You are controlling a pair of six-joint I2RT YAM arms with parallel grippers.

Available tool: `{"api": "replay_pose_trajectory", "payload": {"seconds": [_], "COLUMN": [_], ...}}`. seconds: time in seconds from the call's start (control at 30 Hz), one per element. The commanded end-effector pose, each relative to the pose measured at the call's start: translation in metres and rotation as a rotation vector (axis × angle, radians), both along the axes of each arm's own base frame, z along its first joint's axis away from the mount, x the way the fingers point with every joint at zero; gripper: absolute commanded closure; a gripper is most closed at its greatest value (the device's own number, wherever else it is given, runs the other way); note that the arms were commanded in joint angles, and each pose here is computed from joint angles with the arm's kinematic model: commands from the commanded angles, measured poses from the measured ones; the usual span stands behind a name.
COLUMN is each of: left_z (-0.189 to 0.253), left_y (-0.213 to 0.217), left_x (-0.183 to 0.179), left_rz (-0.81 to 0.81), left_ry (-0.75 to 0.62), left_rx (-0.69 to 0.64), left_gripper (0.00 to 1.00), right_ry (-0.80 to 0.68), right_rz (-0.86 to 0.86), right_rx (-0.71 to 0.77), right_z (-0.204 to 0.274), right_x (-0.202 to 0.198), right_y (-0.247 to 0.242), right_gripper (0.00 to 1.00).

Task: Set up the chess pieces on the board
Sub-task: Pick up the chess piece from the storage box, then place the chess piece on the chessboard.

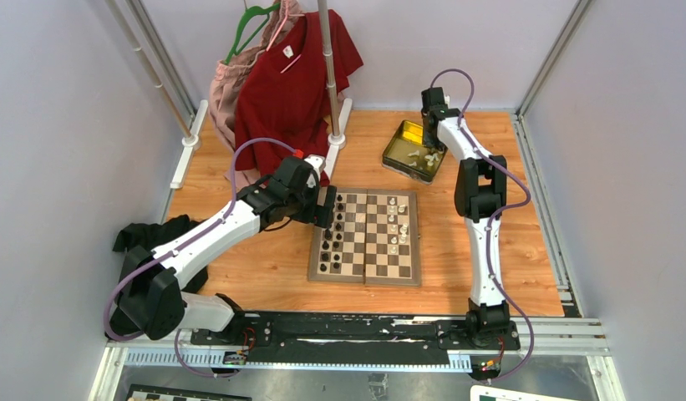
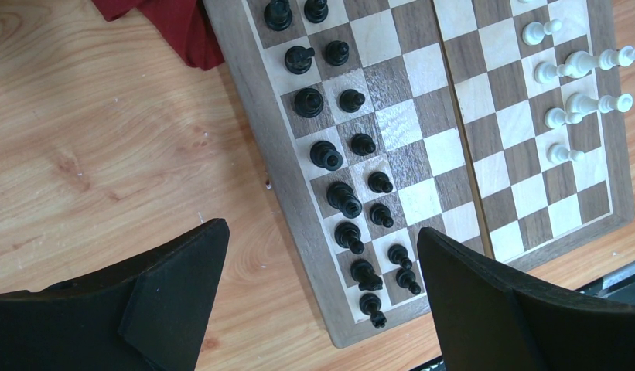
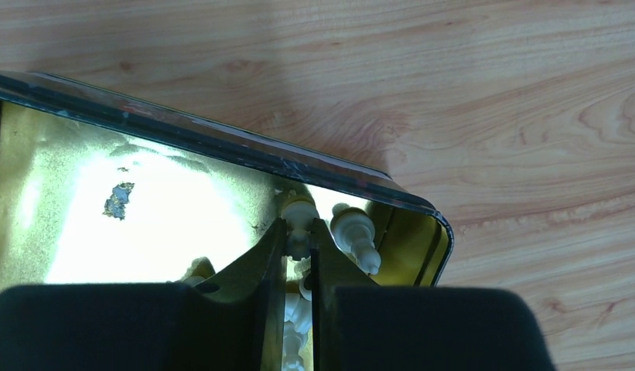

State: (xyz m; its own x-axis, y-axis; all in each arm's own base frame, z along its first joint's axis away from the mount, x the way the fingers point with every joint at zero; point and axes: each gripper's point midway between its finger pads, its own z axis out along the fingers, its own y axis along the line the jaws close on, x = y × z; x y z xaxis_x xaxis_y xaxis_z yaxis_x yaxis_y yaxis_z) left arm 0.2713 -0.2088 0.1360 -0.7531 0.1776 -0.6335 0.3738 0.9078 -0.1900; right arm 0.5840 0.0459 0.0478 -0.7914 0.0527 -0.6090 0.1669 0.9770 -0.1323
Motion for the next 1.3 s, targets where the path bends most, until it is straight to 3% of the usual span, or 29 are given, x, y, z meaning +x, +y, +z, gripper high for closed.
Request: {"api": "replay_pose_trajectory", "payload": {"seconds": [0.0, 0.67, 0.97, 1.27], "left_z": [0.009, 0.017, 0.018, 0.017], "left_y": [-0.001, 0.006, 0.008, 0.011], "left_x": [0.001, -0.007, -0.013, -0.016], "left_rz": [-0.009, 0.004, 0.002, 0.005], "left_ry": [-0.027, -0.057, -0.067, -0.078], "left_rx": [-0.014, -0.037, -0.055, -0.065], "left_gripper": [0.02, 0.02, 0.02, 0.02], "right_ry": [-0.020, -0.094, -0.062, 0.020], "right_rz": [0.012, 0.147, 0.264, 0.344], "right_rx": [-0.011, -0.057, -0.064, -0.012], "right_z": [0.016, 0.082, 0.102, 0.093], "right_x": [0.001, -0.018, -0.082, -0.161], "right_y": [-0.008, 0.033, 0.076, 0.117], "right_gripper": [0.98, 1.00, 1.00, 1.00]}}
